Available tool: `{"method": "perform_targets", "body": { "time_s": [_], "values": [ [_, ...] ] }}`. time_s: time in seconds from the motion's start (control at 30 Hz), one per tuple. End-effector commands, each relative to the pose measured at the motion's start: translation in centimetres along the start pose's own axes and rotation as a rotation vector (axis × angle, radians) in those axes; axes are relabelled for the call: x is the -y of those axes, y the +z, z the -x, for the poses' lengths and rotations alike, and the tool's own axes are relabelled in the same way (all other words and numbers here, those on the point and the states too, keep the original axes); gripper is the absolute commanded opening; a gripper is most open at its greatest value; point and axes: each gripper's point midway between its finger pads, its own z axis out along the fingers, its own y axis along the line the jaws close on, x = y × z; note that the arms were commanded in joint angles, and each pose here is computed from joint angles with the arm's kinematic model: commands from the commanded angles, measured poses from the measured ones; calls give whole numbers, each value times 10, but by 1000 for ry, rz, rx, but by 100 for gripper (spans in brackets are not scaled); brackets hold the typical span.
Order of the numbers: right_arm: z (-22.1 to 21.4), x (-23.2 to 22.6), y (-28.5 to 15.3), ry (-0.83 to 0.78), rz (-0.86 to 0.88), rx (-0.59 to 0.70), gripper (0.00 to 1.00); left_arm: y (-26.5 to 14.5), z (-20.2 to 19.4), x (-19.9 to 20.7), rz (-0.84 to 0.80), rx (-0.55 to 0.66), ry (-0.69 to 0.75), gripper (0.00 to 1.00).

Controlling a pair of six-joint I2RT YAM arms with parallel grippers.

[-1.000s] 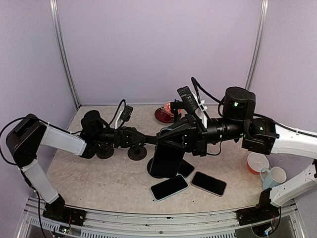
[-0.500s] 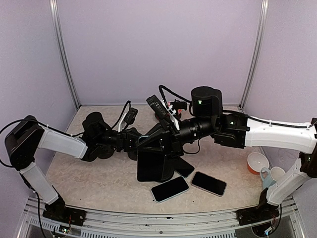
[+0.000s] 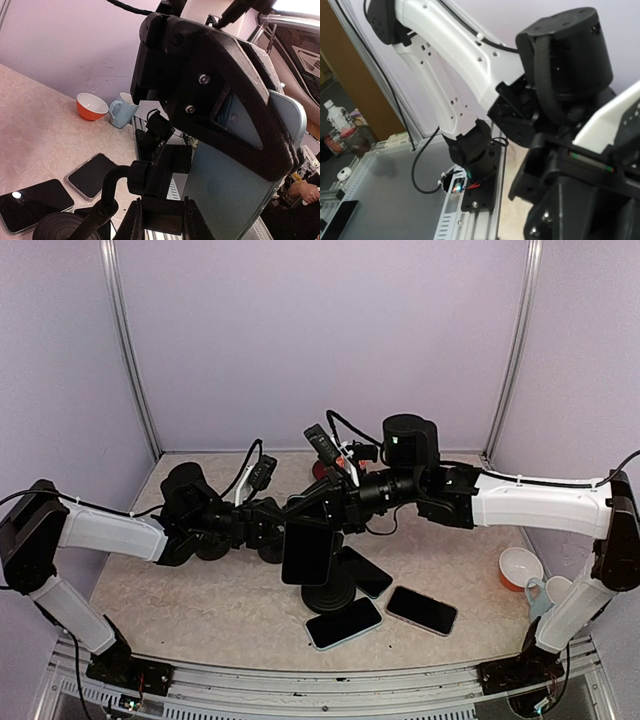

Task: Place the phone on the phone stand
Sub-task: Install the phone on the phone stand.

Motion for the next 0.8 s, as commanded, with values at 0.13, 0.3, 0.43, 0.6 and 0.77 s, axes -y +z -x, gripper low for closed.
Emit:
{"method": "perform_targets", "body": {
  "time_s": [0.13, 0.3, 0.43, 0.6, 0.77],
  "values": [
    [1, 13, -10, -21, -18, 37, 0, -3, 17, 20, -10, 33, 124, 0],
    [-13, 19, -10, -7, -32, 10, 0, -5, 19, 20, -3, 37, 128, 0],
    [-24, 24, -11, -3, -55, 0, 0, -6, 20, 21, -2, 40, 132, 0],
    [-31, 26, -17, -6, -59, 12, 0, -6, 18, 21, -3, 38, 129, 0],
    [-38, 39, -23, 21, -106, 7, 0, -8, 15, 18, 5, 38, 121, 0]
  ]
}}
